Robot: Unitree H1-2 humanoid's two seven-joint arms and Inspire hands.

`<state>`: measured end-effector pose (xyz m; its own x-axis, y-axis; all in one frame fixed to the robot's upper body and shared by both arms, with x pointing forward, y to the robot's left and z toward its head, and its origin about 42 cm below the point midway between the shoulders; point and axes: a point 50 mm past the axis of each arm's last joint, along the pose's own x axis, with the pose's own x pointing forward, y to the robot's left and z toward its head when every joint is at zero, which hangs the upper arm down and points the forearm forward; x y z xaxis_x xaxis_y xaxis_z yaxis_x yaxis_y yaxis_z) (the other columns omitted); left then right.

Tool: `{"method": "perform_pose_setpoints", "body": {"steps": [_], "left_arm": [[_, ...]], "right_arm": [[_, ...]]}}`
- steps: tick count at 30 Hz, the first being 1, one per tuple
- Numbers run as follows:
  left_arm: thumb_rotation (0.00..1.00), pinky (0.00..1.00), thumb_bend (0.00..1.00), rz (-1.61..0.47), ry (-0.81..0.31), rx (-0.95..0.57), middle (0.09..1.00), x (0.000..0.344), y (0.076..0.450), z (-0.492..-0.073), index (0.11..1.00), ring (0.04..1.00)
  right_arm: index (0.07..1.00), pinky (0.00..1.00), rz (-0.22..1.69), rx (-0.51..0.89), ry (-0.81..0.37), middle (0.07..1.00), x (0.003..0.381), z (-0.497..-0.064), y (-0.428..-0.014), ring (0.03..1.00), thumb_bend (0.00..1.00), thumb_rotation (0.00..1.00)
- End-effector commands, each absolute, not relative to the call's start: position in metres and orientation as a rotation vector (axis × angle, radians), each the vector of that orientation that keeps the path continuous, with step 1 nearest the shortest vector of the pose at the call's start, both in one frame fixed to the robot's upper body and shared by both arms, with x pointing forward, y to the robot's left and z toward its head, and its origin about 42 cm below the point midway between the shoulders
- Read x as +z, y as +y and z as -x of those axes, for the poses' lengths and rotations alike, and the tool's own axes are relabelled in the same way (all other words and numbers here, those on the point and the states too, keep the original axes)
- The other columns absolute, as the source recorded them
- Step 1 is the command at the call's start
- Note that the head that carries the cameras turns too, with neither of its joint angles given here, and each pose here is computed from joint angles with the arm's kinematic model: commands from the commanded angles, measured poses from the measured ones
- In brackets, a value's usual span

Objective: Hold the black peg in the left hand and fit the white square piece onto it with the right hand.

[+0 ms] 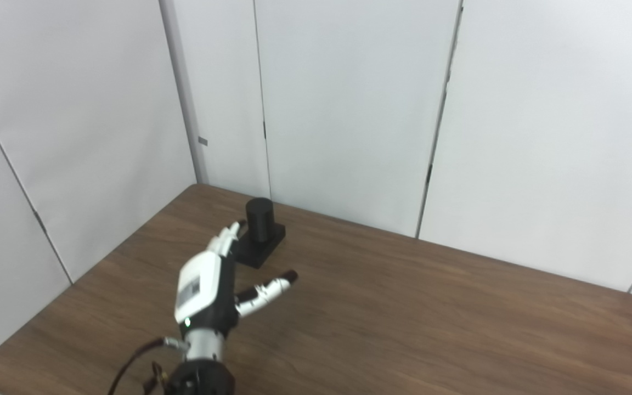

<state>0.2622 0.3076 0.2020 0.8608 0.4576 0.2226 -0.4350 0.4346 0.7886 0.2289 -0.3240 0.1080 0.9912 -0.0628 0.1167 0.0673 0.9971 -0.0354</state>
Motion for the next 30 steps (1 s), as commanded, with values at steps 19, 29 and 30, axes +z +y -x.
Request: {"method": "perform_pose_setpoints", "body": {"steps": [19, 29, 30], "left_arm": [[0.63, 0.89, 0.85, -1.272, 0.144, 0.635, 0.913, 0.203, 0.365, -0.323, 0.805, 0.922], [0.65, 0.91, 0.88, -1.322, 0.217, 0.584, 0.910, 0.197, 0.371, -0.357, 0.810, 0.922], [0.66, 0.91, 0.89, -1.326, 0.222, 0.578, 0.909, 0.196, 0.371, -0.359, 0.813, 0.922]], "right_arm": [[1.000, 1.00, 0.016, -0.085, -0.064, 0.995, 0.092, -0.213, -0.318, 1.000, 0.84, 1.00], [0.996, 1.00, 0.018, -0.089, -0.065, 0.983, 0.092, -0.212, -0.319, 1.000, 0.85, 1.00], [0.990, 1.00, 0.020, -0.091, -0.066, 0.978, 0.092, -0.212, -0.319, 1.000, 0.84, 1.00]]}}
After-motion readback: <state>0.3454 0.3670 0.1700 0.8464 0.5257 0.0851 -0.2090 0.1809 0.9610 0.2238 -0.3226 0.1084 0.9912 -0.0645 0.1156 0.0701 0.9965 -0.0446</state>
